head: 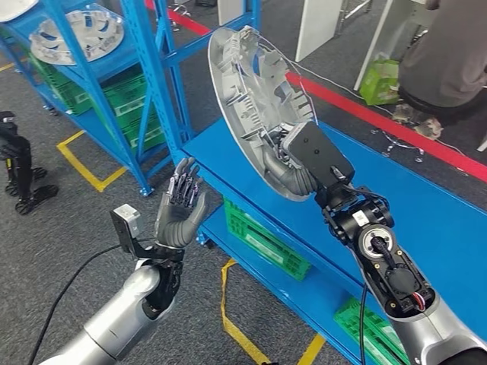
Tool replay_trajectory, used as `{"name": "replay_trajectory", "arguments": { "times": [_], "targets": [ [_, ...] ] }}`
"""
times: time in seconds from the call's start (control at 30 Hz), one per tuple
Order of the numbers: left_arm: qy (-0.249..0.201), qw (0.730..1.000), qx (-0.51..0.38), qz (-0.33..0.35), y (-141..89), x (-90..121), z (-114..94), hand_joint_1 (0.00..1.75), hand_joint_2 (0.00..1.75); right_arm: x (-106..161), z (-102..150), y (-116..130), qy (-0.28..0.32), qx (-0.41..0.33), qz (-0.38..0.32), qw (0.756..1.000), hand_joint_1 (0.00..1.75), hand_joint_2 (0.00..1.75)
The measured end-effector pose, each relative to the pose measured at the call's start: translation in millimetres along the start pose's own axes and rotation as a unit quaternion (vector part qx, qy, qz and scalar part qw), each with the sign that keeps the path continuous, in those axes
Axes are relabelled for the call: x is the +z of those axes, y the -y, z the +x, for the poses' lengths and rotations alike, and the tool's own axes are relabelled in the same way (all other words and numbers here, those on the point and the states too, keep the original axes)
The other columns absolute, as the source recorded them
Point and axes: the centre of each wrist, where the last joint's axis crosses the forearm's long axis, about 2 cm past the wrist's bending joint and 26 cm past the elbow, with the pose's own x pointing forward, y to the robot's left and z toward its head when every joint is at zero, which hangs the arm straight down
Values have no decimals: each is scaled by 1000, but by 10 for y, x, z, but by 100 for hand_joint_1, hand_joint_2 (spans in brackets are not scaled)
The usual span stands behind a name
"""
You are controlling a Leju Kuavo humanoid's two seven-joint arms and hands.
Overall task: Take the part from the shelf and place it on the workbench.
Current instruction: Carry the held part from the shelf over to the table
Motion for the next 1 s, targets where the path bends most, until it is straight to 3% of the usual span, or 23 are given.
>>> {"name": "replay_trajectory", "arguments": {
  "times": [0.4,1.0],
  "targets": [
    [-6,1000,-12,11,-81,76,-31,0,175,-97,136,-221,35,-29,37,998,175,175],
    [-13,1000,-14,13,-100,132,-56,0,175,-49,172,-421,34,-49,57,997,175,175]
  ]
}}
